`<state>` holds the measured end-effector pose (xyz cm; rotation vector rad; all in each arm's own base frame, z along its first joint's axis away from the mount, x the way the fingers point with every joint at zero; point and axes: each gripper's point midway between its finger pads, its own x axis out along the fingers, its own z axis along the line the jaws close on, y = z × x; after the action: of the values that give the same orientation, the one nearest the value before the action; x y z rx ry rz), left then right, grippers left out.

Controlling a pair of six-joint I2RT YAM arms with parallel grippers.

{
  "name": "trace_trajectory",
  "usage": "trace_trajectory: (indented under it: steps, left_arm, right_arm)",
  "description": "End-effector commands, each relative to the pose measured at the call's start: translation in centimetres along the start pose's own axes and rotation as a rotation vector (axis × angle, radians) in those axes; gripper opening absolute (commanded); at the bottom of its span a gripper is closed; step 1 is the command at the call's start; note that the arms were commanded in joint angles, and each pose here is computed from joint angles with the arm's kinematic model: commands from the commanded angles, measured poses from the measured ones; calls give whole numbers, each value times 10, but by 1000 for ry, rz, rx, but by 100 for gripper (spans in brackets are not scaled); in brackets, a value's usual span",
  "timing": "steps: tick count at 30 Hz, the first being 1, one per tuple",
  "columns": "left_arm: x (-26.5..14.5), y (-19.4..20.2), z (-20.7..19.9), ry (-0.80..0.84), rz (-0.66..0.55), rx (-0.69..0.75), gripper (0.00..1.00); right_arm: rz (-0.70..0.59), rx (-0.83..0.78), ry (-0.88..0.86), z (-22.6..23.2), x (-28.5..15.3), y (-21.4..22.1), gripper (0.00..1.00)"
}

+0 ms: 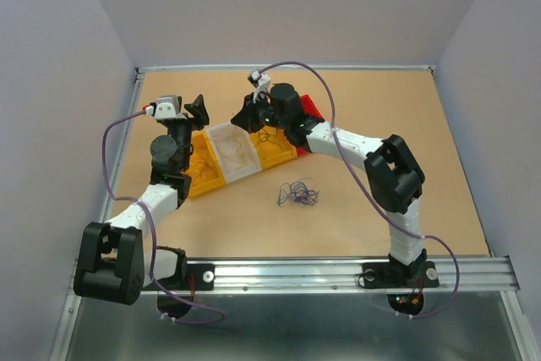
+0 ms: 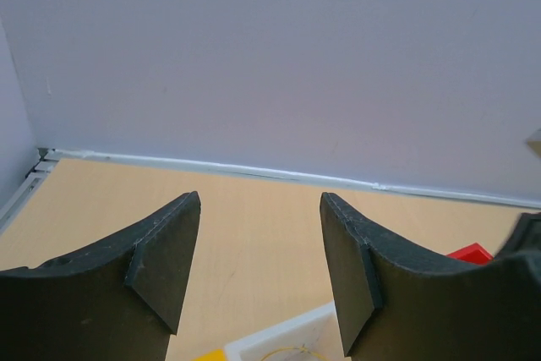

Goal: Untangle the cables

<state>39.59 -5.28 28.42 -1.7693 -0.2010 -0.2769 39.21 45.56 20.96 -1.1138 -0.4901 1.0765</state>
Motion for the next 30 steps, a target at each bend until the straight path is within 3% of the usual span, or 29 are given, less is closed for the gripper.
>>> trace_trajectory:
  steps: [1, 2, 7, 16, 17, 18, 20, 23, 27, 30]
  left_arm:
    - [0, -27, -1, 1, -96, -8, 69]
    - [0, -27, 0, 1, -95, -1, 69]
    - [1, -27, -1, 3, -93, 9, 69]
    - [5, -16, -11, 60, -61, 38, 70]
    - [6, -16, -11, 62, -59, 40, 71]
    - [6, -14, -10, 63, -54, 41, 71]
    - [6, -14, -12, 72, -55, 48, 72]
    - [4, -18, -16, 91, -63, 53, 72]
    - [1, -19, -24, 127, -67, 63, 74]
    - [-1, -20, -31, 148, -71, 70, 76]
  right_arm:
    - [156, -76, 177, -39, 22, 32, 1]
    - [271, -66, 207, -52, 28, 58, 1]
    - [490, -163, 282, -80, 41, 111, 1]
    - [447, -178, 243, -59, 29, 87, 2]
    - [421, -185, 236, -55, 30, 82, 6]
    - [407, -185, 229, -51, 29, 78, 17]
    - [367, -186, 223, -43, 24, 66, 30]
    - [289, -185, 238, -36, 13, 47, 36]
    - [215, -186, 241, -29, -6, 39, 54]
    - [140, -192, 231, -15, -24, 16, 62]
